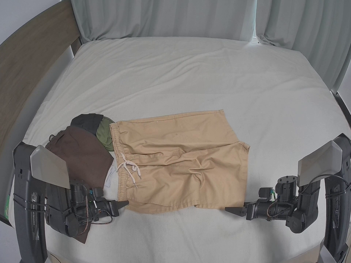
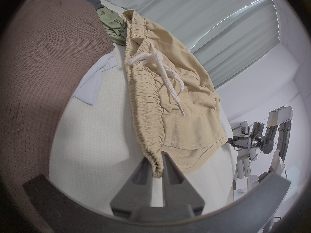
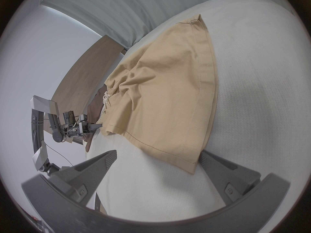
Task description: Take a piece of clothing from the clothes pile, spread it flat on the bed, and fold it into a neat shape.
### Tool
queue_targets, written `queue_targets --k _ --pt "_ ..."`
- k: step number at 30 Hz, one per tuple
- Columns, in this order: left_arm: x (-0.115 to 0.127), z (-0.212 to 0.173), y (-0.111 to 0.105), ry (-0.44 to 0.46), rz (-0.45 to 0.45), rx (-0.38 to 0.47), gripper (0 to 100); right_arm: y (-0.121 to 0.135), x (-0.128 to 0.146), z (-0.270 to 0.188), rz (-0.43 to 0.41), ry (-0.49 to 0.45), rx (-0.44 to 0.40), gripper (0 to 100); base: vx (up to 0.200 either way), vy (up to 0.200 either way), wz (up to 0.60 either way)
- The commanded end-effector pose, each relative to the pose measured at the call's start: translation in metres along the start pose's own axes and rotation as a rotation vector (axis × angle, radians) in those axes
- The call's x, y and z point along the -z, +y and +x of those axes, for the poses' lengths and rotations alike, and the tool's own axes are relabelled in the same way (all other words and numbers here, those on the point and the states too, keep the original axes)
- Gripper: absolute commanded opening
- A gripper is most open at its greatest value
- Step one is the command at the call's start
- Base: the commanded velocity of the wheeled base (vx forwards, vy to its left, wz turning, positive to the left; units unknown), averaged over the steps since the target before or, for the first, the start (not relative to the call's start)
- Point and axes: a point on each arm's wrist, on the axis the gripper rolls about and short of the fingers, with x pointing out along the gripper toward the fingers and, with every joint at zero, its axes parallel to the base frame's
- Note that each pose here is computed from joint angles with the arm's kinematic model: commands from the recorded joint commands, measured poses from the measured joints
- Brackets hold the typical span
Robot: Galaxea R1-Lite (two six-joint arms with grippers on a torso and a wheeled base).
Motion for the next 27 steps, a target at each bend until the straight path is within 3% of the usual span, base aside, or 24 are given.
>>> queue_targets --k 1,8,9,27 --pt "-0.0004 0.0001 -0.0007 -0.001 0.002 0.002 0 -0.0009 -0.0016 0.0012 -0.004 -0.007 -0.001 100 0.0 0.0 0.0" --pt "-0.0004 0.0001 -0.0007 -0.001 0.002 0.002 0 -0.0006 -0.0006 0.0007 -0.002 -0.006 0.008 100 0.0 0.0 0.0" --pt "-0.0004 0.0001 -0.0007 -0.001 0.002 0.002 0 -0.0009 0.0 0.0006 -0.001 -0.004 0.012 0 0.0 0.0 0.0" --pt "0.0003 -0.0012 -0.0007 0.002 0.001 0.0 0 0.0009 0.0015 -0.0035 -0.007 0.001 0.022 0 0.0 0.0 0.0"
